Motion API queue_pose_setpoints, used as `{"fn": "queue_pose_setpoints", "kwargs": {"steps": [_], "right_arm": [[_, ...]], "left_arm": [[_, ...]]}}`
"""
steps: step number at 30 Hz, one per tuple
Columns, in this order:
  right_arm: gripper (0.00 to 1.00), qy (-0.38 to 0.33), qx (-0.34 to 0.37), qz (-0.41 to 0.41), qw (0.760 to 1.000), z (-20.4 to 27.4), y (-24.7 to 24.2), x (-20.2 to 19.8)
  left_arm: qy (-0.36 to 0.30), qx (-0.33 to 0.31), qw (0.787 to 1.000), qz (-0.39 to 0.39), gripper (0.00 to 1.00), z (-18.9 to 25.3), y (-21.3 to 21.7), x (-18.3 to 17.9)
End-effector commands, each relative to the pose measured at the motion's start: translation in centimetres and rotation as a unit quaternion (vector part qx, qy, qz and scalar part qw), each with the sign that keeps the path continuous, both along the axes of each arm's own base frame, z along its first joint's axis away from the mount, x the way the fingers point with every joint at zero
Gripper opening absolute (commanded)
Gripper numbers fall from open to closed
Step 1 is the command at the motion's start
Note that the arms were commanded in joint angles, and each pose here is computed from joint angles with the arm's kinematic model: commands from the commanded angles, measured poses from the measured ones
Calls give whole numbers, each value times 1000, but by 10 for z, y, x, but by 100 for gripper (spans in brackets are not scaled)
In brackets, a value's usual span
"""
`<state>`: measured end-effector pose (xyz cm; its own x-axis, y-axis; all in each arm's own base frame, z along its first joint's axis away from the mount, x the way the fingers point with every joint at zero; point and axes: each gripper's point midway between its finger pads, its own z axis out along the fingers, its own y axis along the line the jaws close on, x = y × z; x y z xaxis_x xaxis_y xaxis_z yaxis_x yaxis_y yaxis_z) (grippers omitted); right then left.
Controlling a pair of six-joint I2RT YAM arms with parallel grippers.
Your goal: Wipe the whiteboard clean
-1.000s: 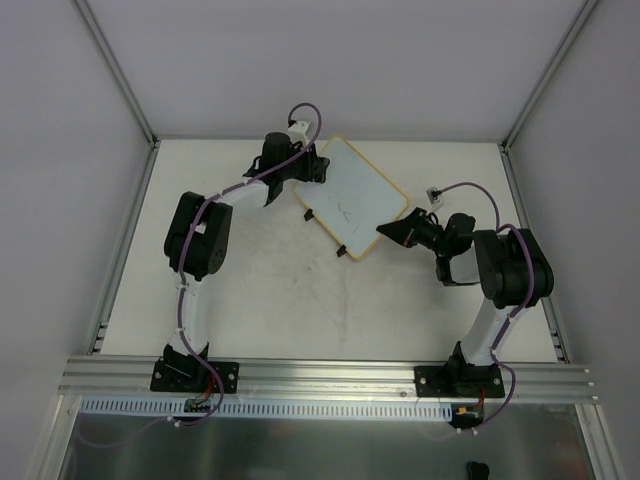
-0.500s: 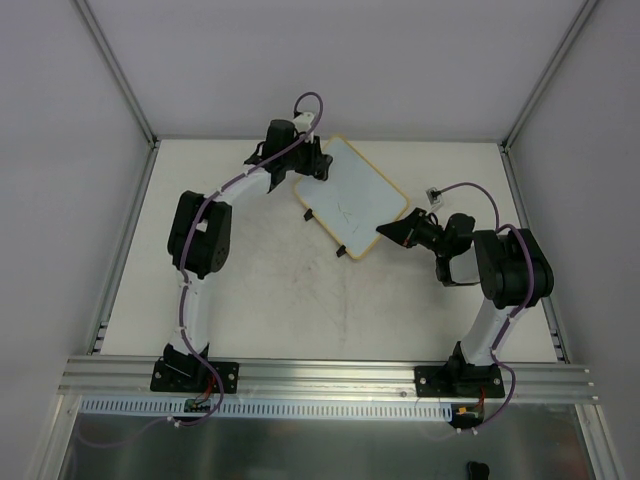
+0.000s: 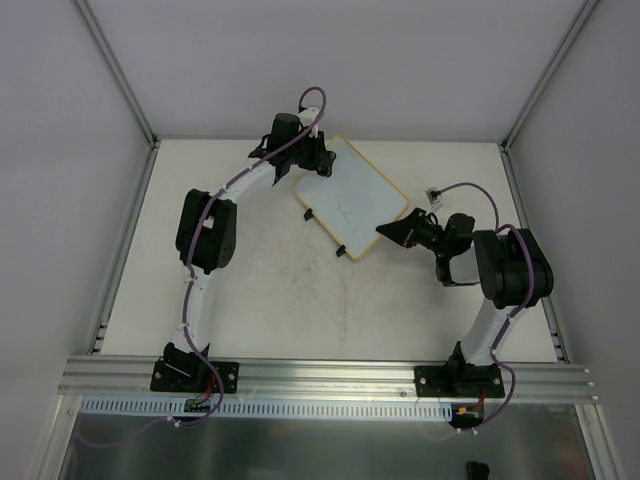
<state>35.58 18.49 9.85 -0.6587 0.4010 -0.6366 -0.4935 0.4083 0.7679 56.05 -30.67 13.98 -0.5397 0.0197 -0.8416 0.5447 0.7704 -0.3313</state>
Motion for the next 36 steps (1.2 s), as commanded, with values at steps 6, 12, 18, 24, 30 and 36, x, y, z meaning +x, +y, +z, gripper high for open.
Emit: {"fn": "queue_pose_setpoints", "kwargs": {"steps": [6, 12, 18, 24, 30, 36], "right_arm": [[0, -130, 5, 47, 990, 43, 14, -11], [0, -130, 5, 47, 990, 42, 15, -11], [0, -130, 5, 48, 990, 42, 15, -11], [0, -131, 5, 49, 990, 42, 15, -11], [0, -131, 4, 49, 990, 42, 16, -11], [0, -131, 4, 50, 990, 42, 16, -11]], "left_arm": [[103, 20, 994, -9, 0, -56, 8, -59], [140, 50, 989, -12, 0, -87, 9, -105], [138, 40, 989, -21, 0, -102, 7, -130], [127, 39, 990, -45, 0, -106, -17, -148], [115, 29, 989, -86, 0, -101, -48, -170], [116, 30, 985, -125, 0, -102, -77, -200]]}}
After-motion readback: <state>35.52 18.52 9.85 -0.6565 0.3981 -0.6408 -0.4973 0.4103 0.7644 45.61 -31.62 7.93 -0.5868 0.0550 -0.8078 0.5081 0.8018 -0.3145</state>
